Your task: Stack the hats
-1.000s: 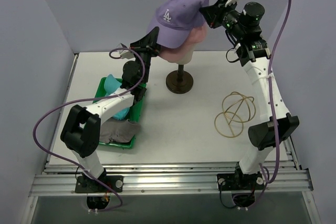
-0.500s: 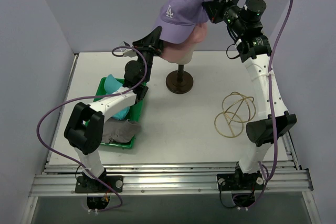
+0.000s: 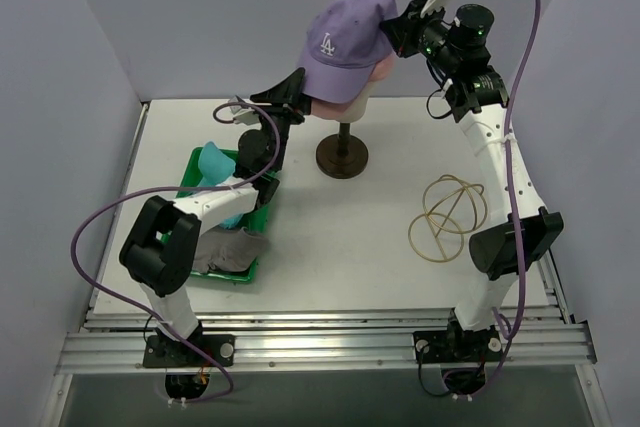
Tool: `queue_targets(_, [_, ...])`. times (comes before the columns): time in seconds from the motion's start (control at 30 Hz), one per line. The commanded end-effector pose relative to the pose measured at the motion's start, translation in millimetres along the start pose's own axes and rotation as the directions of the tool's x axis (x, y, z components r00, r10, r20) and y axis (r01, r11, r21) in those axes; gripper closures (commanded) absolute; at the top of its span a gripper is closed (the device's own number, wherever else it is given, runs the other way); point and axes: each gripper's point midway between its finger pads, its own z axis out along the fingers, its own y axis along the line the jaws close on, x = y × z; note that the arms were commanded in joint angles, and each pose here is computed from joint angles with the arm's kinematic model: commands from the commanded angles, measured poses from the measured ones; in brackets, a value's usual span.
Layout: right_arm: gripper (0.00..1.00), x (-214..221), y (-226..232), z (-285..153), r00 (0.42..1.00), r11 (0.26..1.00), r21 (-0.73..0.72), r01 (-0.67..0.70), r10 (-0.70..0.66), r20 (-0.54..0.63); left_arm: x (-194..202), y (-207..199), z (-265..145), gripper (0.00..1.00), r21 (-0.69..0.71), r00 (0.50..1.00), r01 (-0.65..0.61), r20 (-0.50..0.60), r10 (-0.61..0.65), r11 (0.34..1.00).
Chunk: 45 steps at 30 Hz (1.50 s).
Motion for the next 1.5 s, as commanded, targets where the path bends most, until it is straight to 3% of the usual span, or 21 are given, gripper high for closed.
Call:
queue_targets(0.0, [1.0,-30,13,-11,0.996,0.998,-0.039,0.052,-0.049,0.073,8,-61,-6,0.52,0.13,1.0,0.008,-0.015,-0.006,0.991])
queue_targets(0.3, [1.0,-20,10,-11,0.998,0.999,-0.024,0.039,-0.038,0.043,5,-74,-21,0.43,0.136,0.999,-0.039,-0.01,0.041,0.99])
queue_targets(0.47, [1.0,-15,10,-14,0.999,0.999,-0.017,0.04,-0.039,0.035,2,-79,-36,0.4,0.046,0.981,-0.193,0.002,0.193,0.98])
queue_targets(0.6, [1.0,-9,10,-17,0.999,0.999,-0.014,0.032,-0.031,0.029,-11,-55,-47,0.35,-0.148,0.925,-0.375,0.007,0.381,0.915])
queue_targets(0.77, [1.0,-7,20,-20,0.999,1.0,-0.025,0.004,-0.003,0.04,-6,-37,-50,0.34,-0.238,0.867,-0.497,-0.091,0.49,0.835])
queue_targets(1.1, [1.0,-4,33,-10,0.994,0.995,-0.022,-0.098,0.099,0.053,-7,-19,-55,0.3,-0.233,0.785,-0.619,-0.15,0.602,0.75])
queue_targets(1.47, [1.0,1,23,-6,0.976,0.976,0.08,-0.204,0.197,0.092,4,-10,-49,0.29,-0.169,0.765,-0.643,-0.187,0.616,0.747])
